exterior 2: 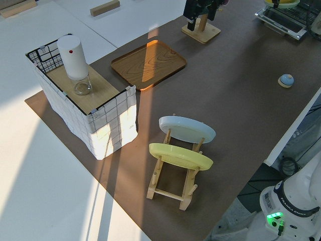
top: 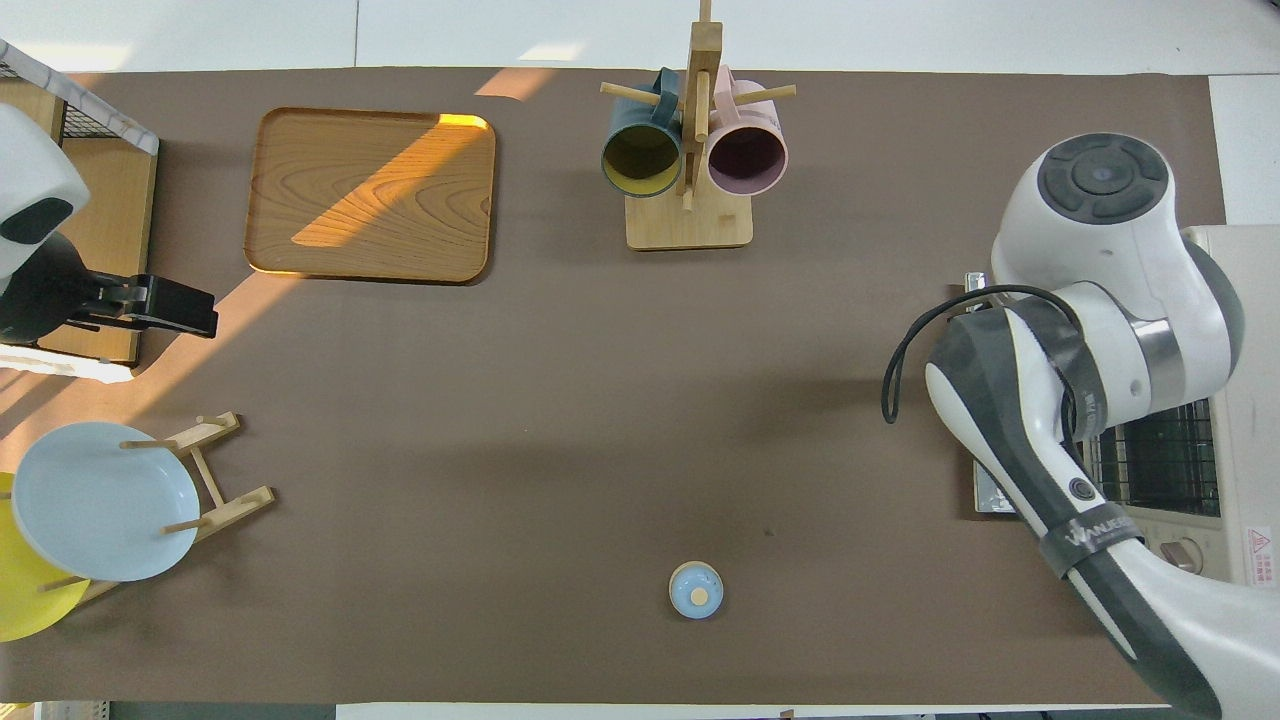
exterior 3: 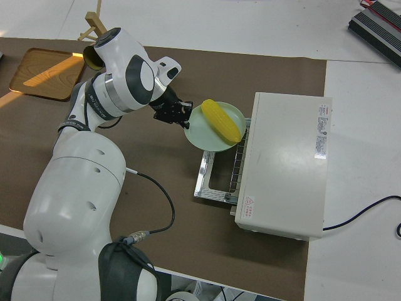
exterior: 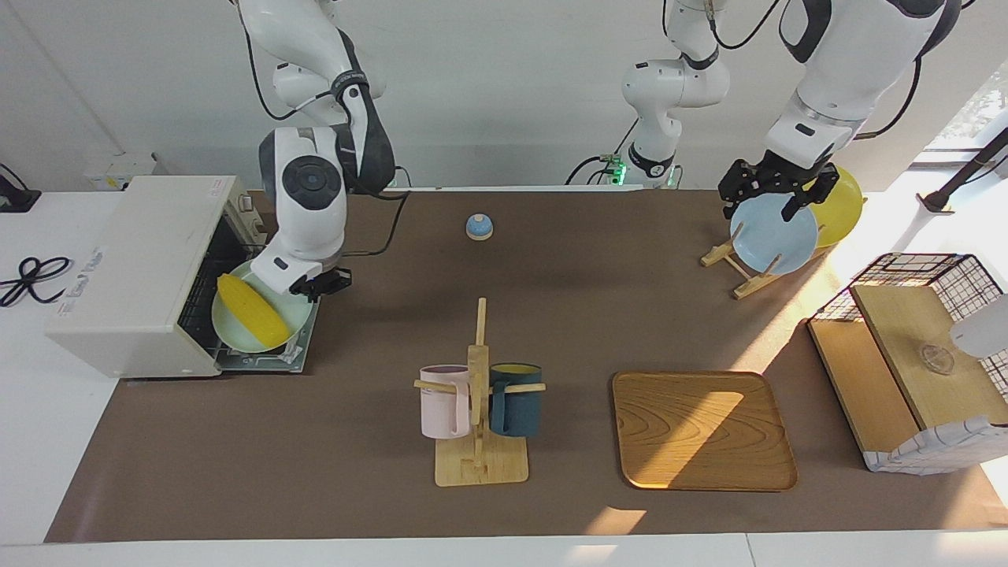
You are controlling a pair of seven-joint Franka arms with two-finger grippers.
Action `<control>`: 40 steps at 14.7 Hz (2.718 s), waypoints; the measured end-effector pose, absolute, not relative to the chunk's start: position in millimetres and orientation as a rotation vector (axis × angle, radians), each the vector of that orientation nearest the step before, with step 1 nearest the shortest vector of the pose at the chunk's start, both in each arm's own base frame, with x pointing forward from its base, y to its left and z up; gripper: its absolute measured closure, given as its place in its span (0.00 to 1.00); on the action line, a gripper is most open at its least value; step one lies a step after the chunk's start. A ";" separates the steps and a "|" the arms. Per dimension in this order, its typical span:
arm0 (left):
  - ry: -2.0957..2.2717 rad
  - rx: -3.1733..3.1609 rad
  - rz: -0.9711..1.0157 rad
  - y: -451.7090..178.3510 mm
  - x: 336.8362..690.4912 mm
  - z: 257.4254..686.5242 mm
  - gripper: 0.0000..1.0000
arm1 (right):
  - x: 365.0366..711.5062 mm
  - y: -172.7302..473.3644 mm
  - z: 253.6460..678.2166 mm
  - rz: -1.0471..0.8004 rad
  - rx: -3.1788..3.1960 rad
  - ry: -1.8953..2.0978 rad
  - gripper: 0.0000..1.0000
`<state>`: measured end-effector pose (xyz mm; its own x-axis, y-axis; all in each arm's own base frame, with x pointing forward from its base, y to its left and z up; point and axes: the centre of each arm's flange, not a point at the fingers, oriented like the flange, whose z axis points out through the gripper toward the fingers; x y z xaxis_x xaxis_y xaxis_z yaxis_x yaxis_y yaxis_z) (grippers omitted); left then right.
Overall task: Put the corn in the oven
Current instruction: 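Insert the corn into the oven and open the right gripper, then push the oven door shut with the right gripper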
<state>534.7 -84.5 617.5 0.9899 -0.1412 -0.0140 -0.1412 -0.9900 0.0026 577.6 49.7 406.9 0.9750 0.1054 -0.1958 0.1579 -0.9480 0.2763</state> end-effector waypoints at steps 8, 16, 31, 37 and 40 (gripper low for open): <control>-0.218 3.132 -0.076 -83.5 541.3 600.7 0.00 | 564.5 1.4 384.0 -0.271 2.852 0.166 0.98; -0.223 3.132 -0.050 -85.0 537.5 609.3 0.00 | 552.0 -31.1 380.2 -0.307 2.860 0.137 0.98; -0.219 3.131 -0.026 -84.4 537.9 617.6 0.00 | 565.7 59.3 377.7 -0.154 2.953 0.098 0.99; -0.198 3.132 -0.028 -77.1 538.8 617.5 0.00 | 560.0 72.6 321.6 -0.169 2.961 0.075 0.99; -0.198 3.132 -0.029 -77.1 538.8 617.5 0.00 | 551.7 67.3 308.5 -0.177 2.964 0.070 0.99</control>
<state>538.8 -77.1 617.5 0.9919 -0.1259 -0.0181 -0.1259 -0.9920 0.0041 551.7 67.3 308.5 0.9918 0.0362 -0.1224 0.0566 -0.9843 0.1672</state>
